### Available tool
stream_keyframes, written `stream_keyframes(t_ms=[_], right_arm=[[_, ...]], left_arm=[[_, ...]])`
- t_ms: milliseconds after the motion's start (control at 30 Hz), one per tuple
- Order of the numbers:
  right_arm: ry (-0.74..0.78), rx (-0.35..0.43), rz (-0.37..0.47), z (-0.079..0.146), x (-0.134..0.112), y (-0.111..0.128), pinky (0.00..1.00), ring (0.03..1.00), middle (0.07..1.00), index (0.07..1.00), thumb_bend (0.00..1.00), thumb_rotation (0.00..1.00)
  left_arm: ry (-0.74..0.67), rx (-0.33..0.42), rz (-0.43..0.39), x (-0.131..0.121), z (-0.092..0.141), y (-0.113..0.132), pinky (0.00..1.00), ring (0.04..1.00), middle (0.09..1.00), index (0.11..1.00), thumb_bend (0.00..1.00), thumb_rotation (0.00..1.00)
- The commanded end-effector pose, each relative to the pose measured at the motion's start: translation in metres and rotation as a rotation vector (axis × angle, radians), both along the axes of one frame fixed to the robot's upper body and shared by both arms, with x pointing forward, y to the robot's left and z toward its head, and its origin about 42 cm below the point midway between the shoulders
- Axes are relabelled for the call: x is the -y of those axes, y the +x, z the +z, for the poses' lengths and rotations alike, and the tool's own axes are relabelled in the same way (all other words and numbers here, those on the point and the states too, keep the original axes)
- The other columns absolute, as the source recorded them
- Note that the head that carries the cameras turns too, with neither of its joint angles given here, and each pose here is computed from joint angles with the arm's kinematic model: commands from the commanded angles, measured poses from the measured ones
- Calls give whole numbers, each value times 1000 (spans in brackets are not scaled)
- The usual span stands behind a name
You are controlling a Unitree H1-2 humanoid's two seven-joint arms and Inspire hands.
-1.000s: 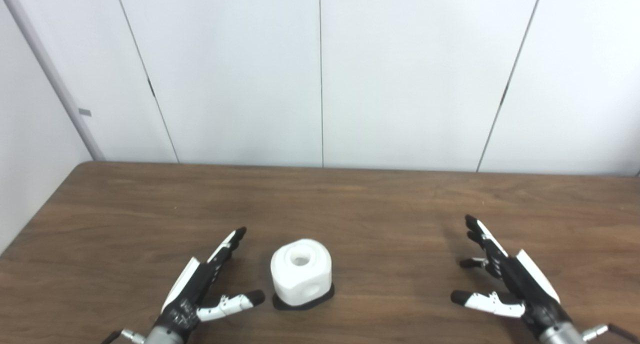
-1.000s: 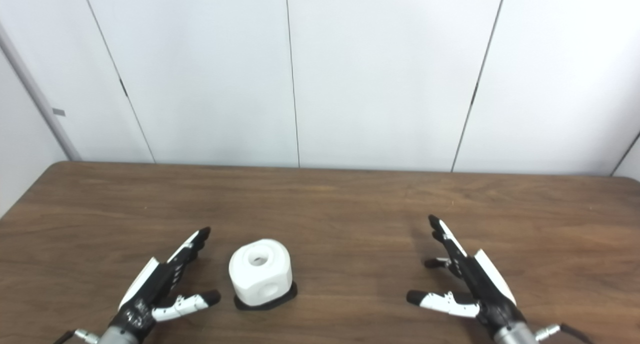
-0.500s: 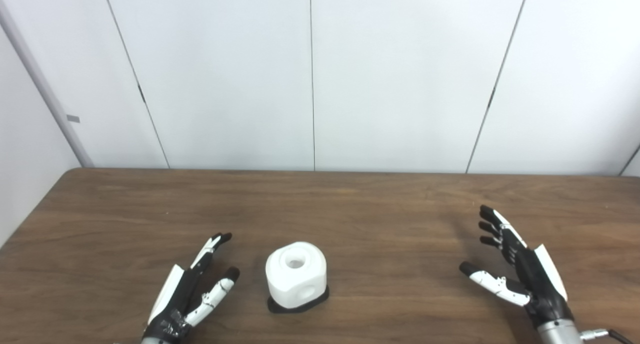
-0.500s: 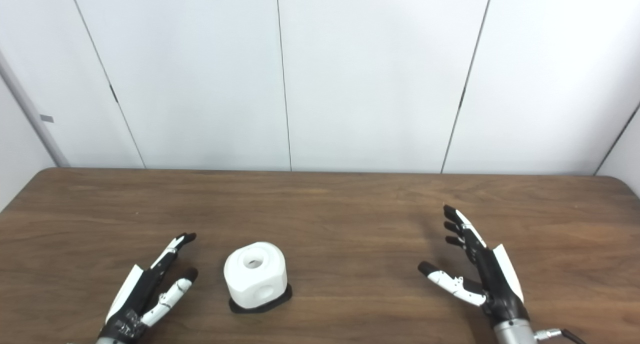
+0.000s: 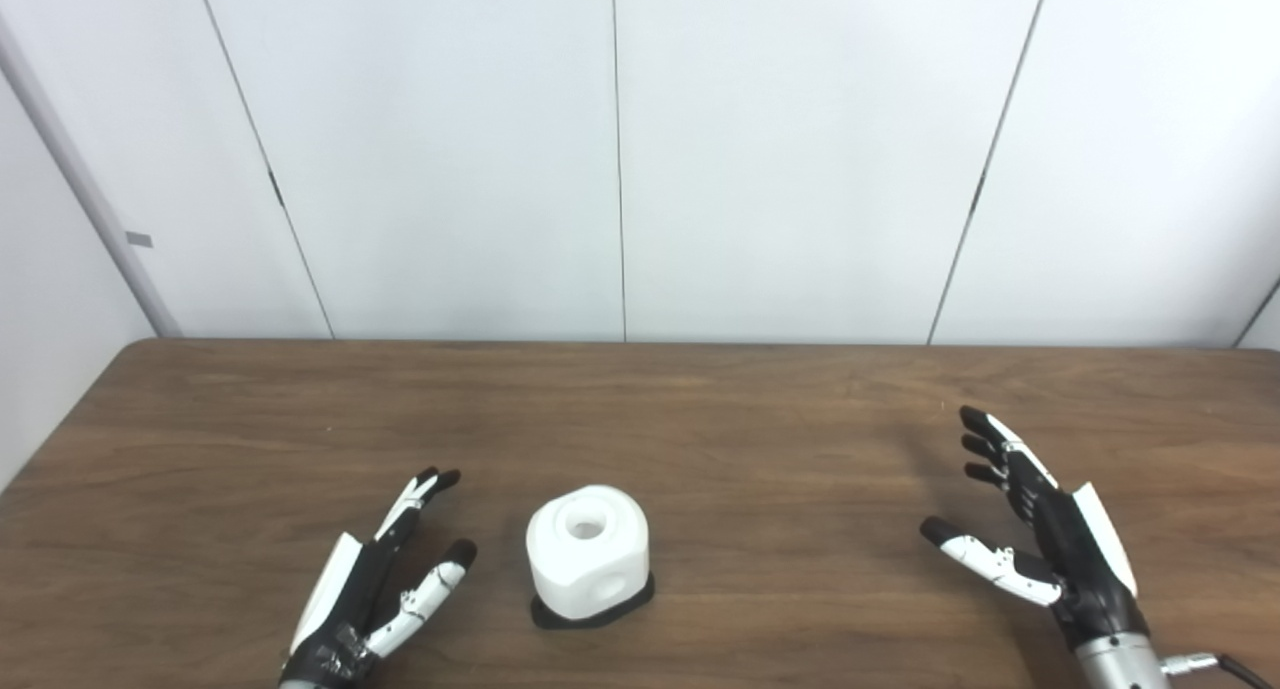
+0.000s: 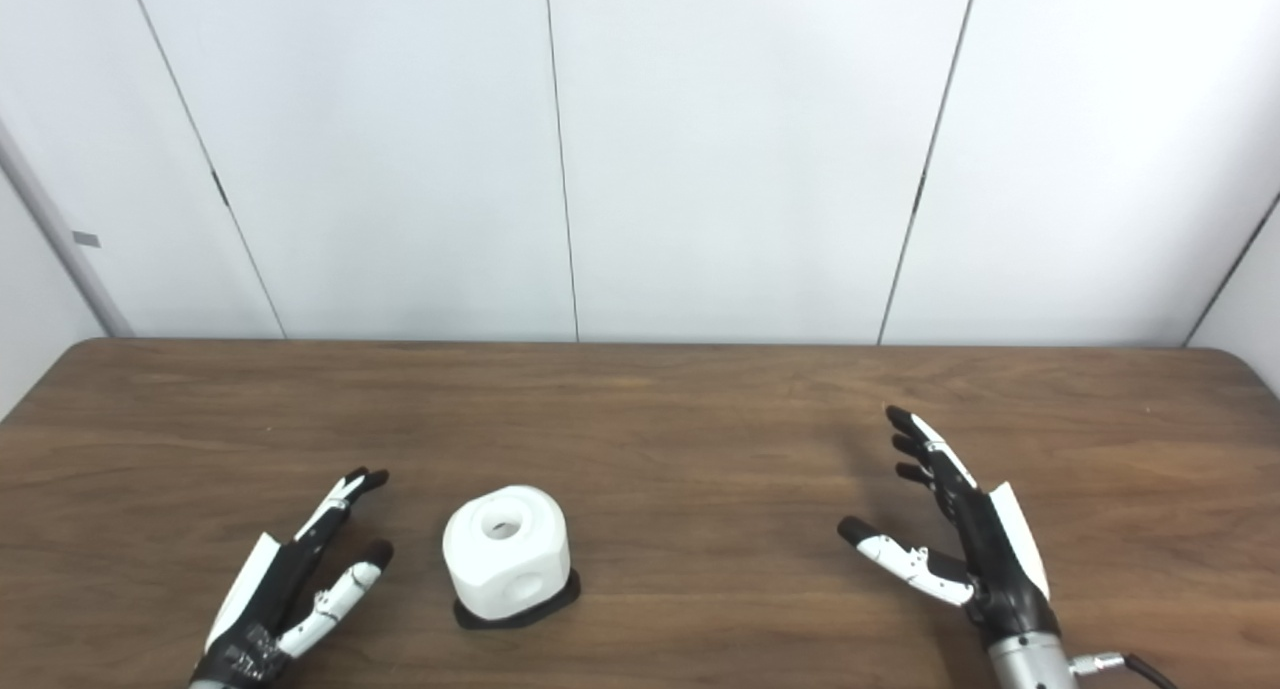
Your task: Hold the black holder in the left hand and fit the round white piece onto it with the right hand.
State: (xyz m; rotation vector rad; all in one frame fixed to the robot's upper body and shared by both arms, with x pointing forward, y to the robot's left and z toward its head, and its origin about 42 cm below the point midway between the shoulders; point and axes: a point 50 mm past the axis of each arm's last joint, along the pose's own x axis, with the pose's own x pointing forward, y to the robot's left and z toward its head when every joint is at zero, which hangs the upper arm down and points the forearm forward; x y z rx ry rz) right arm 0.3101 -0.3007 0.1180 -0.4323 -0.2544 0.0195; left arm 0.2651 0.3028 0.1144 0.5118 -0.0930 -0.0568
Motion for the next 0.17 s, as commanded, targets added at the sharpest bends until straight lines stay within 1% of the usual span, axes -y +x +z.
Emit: stream_keyframes(t_ms=[0, 133], right_arm=[[-18, -89, -21, -36, 6, -21, 828, 891, 911, 874, 564, 460], [-12, -91, -15, -36, 6, -22, 820, 889, 912, 875, 559, 449]], left_arm=[[29, -38, 21, -10, -3, -6, 965, 999, 1000, 930, 533, 718], [37, -45, 26, -10, -2, -6, 960, 996, 1000, 929, 553, 723]])
